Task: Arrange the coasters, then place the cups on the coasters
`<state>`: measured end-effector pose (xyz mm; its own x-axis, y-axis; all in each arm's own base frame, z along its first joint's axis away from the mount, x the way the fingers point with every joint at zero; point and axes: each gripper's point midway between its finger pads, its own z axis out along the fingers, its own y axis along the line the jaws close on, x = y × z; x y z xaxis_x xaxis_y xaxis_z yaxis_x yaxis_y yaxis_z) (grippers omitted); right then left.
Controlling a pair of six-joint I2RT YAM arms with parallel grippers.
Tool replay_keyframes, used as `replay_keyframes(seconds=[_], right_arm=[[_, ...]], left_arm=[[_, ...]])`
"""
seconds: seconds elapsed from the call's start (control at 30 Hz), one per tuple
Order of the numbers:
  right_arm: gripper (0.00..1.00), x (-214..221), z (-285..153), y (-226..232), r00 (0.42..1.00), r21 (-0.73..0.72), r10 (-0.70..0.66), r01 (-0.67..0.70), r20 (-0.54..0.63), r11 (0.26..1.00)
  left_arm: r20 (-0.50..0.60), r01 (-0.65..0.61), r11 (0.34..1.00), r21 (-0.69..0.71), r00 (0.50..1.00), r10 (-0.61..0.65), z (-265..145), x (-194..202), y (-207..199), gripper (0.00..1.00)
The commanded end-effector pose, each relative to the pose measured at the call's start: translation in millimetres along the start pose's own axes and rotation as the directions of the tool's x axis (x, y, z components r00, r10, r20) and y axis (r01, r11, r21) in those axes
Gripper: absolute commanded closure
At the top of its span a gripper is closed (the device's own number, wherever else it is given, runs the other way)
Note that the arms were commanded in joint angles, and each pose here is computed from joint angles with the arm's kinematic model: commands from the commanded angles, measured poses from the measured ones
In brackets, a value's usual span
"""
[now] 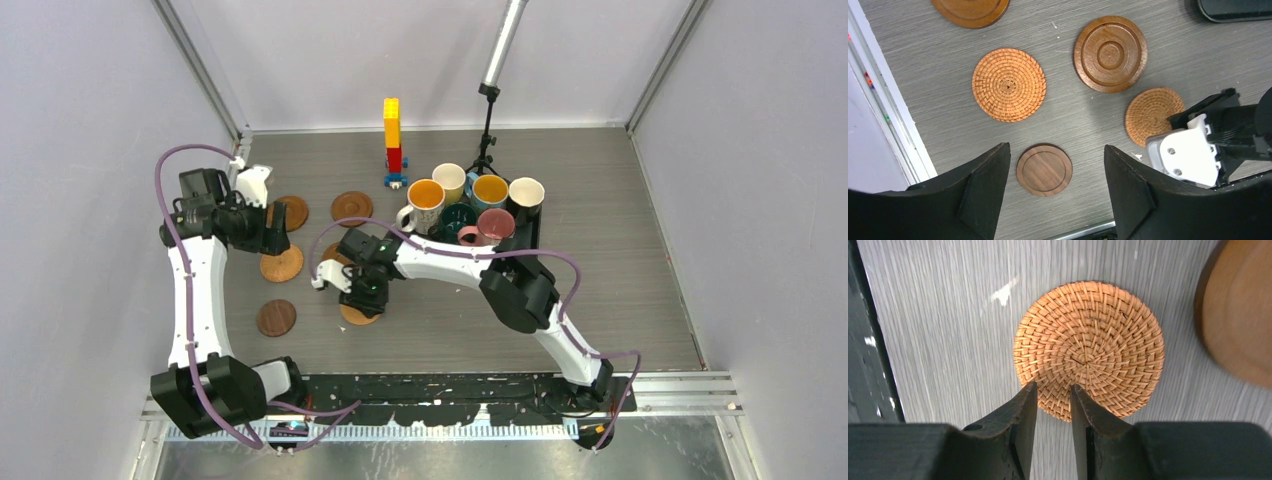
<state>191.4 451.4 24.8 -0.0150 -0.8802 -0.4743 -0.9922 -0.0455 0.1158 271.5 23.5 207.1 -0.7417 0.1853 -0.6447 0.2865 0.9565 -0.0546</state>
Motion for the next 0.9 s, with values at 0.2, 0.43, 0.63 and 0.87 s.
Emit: replay_keyframes(seconds=[0.2, 0.43, 0.63, 0.87], right_arm=[[0.63, -23, 58, 23, 0.999, -0.085, -0.024, 0.027, 0.039, 0.996], [0.64, -25, 56, 40, 0.999, -0.130, -0.042, 0.045, 0.032, 0.990], [0.64, -26, 47, 43, 0.999, -0.112, -0.038, 0.041, 0.036, 0.993], [0.61, -56, 24, 23, 0.992, -0.004, -0.023, 0.023, 0.121, 1.000]], left_arm=[[0.023, -0.008, 1.000, -0.006, 1.000, 0.008, -13, -3, 9, 0.30], [0.020, -0.010, 1.000, -0.006, 1.000, 0.010, -18, 3, 11, 0.30], [0.025, -0.020, 1.000, -0.002, 0.999, 0.020, -19, 4, 10, 0.30], [0.030, -0.012, 1.000, 0.016, 0.999, 0.011, -15, 6, 7, 0.29]])
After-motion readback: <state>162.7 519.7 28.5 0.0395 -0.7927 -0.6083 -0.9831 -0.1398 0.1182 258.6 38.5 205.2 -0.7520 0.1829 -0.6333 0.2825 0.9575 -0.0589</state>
